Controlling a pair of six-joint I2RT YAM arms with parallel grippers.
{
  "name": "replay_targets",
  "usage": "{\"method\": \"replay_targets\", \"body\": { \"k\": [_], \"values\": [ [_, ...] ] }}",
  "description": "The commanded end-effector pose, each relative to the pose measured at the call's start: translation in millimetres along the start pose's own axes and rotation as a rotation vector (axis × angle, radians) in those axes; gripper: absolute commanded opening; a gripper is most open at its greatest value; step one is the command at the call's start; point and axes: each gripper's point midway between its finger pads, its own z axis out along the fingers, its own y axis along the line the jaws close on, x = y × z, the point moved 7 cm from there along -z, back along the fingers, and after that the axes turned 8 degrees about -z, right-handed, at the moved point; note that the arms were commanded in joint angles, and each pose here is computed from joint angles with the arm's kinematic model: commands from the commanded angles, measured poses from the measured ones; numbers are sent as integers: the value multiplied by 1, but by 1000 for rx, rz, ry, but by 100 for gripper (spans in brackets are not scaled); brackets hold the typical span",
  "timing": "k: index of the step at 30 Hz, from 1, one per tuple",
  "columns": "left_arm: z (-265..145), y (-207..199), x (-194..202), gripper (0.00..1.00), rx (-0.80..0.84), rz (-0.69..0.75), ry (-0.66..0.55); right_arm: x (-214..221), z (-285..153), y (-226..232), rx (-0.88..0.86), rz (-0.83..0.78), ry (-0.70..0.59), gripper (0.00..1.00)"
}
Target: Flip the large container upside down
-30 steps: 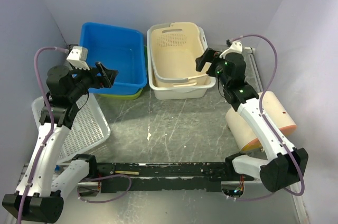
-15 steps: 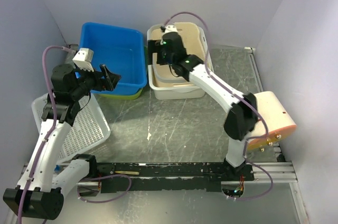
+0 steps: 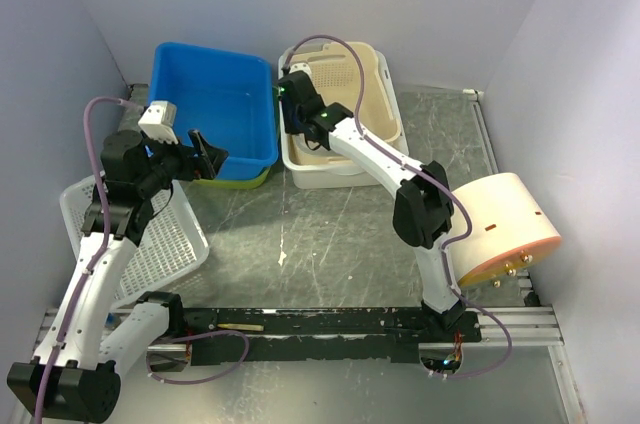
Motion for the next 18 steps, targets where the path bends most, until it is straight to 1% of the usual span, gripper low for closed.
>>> {"method": "replay_targets", "body": {
  "k": [1,2,3,9,13,18],
  "values": [
    [-1,1,1,99,-9,-18,-22,-6,0,-2,28,0,-38,12],
    [0,1,1,99,-8,-24,-22,-7,-2,-2,30,3,-47,5],
    [0,1,1,99,-6,-27,-23,-9,-6,-3,29,8,-58,0],
    [1,-1,-1,99,0,-30,-20,-41,-35,-6,4,20,-142,0],
    [0,-2,-6,99,0,-23,-29,-69,-70,-10,-24,52,-227,0],
    [-1,-3,-10,99,-6,-13,-40,-72,-88,-14,-31,75,-246,0]
  ]
}}
